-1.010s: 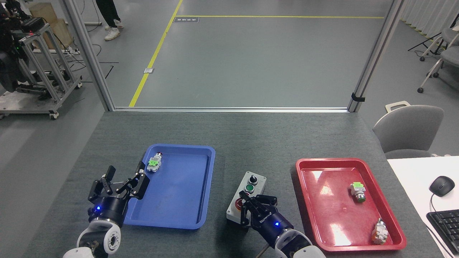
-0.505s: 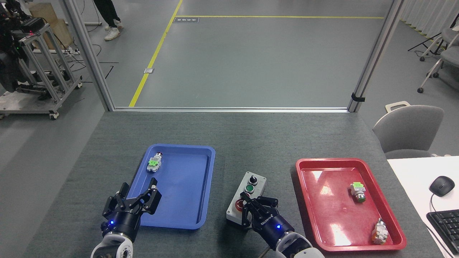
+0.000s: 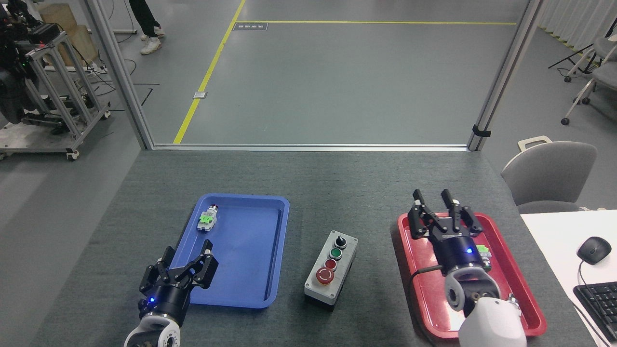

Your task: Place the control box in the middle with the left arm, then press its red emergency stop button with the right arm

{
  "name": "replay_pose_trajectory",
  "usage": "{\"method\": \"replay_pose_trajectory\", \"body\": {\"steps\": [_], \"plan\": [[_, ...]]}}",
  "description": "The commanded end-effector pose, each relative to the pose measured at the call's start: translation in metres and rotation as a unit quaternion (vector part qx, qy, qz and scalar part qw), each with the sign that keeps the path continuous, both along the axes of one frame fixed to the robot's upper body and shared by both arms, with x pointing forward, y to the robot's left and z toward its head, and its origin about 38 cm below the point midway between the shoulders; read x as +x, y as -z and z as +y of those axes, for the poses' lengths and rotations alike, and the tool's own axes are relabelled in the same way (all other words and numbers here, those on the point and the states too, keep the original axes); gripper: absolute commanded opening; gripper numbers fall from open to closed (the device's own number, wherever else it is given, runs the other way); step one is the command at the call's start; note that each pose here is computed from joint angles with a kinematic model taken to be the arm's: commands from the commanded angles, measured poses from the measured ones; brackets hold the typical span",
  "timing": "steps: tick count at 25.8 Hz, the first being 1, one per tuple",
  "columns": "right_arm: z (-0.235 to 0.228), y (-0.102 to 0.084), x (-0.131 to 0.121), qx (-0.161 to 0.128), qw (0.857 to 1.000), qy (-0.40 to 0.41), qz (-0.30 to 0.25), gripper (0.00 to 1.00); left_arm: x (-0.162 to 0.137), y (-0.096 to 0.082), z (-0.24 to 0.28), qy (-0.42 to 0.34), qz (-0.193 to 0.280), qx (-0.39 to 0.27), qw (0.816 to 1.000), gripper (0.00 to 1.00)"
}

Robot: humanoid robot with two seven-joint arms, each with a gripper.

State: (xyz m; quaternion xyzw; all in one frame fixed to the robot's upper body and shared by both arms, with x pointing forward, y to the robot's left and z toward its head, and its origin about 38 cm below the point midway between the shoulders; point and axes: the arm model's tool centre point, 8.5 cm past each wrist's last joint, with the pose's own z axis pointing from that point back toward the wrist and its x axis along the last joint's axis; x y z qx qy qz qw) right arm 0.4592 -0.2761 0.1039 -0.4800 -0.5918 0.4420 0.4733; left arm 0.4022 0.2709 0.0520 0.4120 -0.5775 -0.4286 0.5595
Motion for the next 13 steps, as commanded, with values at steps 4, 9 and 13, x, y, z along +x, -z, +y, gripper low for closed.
{"method": "replay_pose_trajectory", "body": {"steps": [4, 9, 13], "plan": [[-0.042, 0.032, -0.031, -0.002, 0.998, 0.051, 0.039, 1.00, 0.000, 0.000, 0.000, 0.000, 0.000, 0.000, 1.000, 1.00], [-0.042, 0.037, -0.060, -0.013, 0.998, 0.055, 0.037, 1.00, 0.000, 0.000, 0.000, 0.000, 0.000, 0.000, 1.000, 1.00], [-0.034, 0.048, -0.079, -0.009, 0.994, 0.099, 0.049, 1.00, 0.000, 0.000, 0.000, 0.000, 0.000, 0.000, 1.000, 1.00]]}}
